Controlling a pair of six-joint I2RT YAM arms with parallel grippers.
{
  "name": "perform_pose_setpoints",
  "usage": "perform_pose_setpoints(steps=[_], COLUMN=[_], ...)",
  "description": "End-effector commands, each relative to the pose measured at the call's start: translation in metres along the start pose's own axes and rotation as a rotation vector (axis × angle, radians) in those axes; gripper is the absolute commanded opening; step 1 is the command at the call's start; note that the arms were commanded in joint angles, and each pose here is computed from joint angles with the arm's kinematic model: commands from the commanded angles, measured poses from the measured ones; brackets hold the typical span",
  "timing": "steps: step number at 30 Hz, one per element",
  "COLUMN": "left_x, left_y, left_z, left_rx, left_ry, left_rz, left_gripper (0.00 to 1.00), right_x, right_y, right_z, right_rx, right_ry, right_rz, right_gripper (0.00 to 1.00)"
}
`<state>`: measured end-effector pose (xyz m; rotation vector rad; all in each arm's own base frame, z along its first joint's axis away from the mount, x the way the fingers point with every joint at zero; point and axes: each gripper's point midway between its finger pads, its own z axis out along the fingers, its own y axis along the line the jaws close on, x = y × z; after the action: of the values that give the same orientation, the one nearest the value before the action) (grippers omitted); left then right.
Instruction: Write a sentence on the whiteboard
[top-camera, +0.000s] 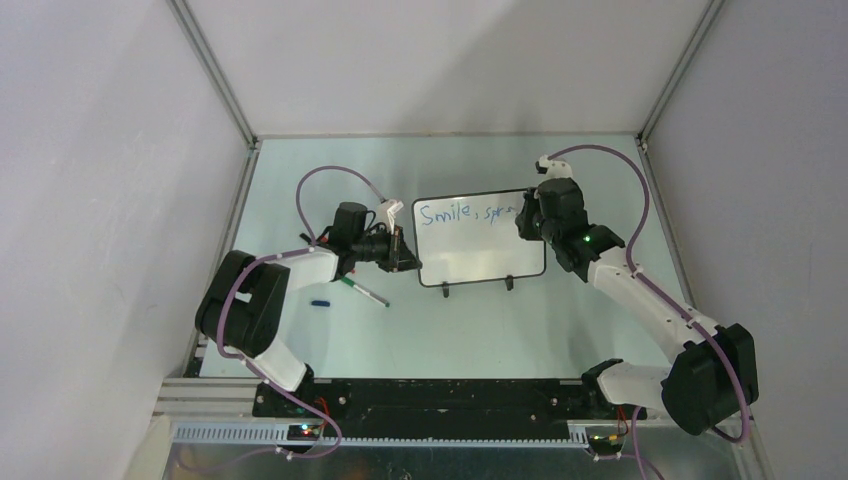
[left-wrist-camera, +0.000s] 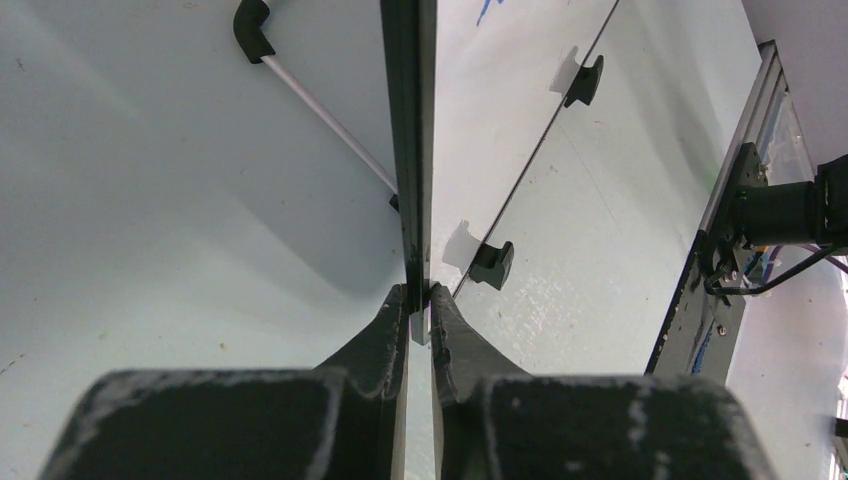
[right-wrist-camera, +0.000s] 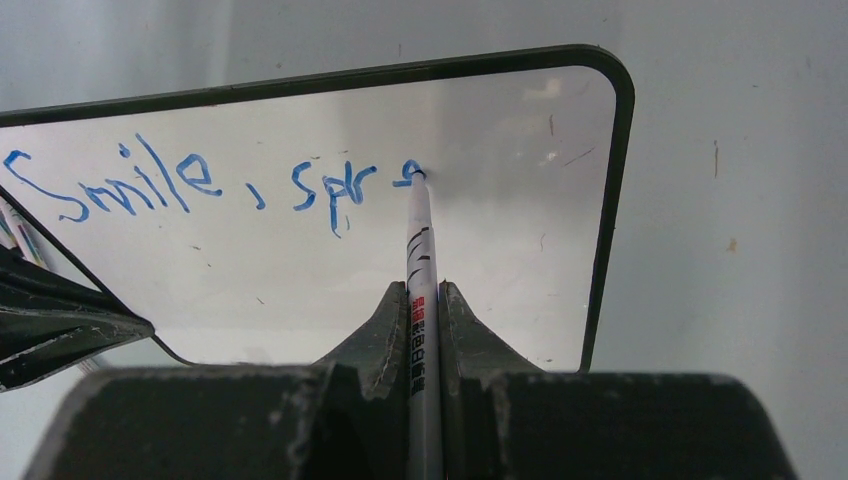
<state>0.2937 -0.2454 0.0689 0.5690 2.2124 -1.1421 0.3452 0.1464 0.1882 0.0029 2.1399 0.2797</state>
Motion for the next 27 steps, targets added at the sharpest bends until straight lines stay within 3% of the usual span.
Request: perform_pose_setpoints(steps=[1,27], left_x=[-0.005,-0.005], left_y=[-0.001,0.000], left_z=[-0.003,-0.002], left_rx=[-0.022,-0.027], left_ry=[-0.004,-0.002], left_rz=[0.050,0.051], left_gripper=[0.00,0.00], right_x=[-0.016,-0.030], right_y=[0.002,0.010], right_z=[-0.002,0.001], right_rx=[0.008,-0.025], right_ry=[-0.029,-0.052], right_rz=[0.020,0.011], right_gripper=[0.00,0.00])
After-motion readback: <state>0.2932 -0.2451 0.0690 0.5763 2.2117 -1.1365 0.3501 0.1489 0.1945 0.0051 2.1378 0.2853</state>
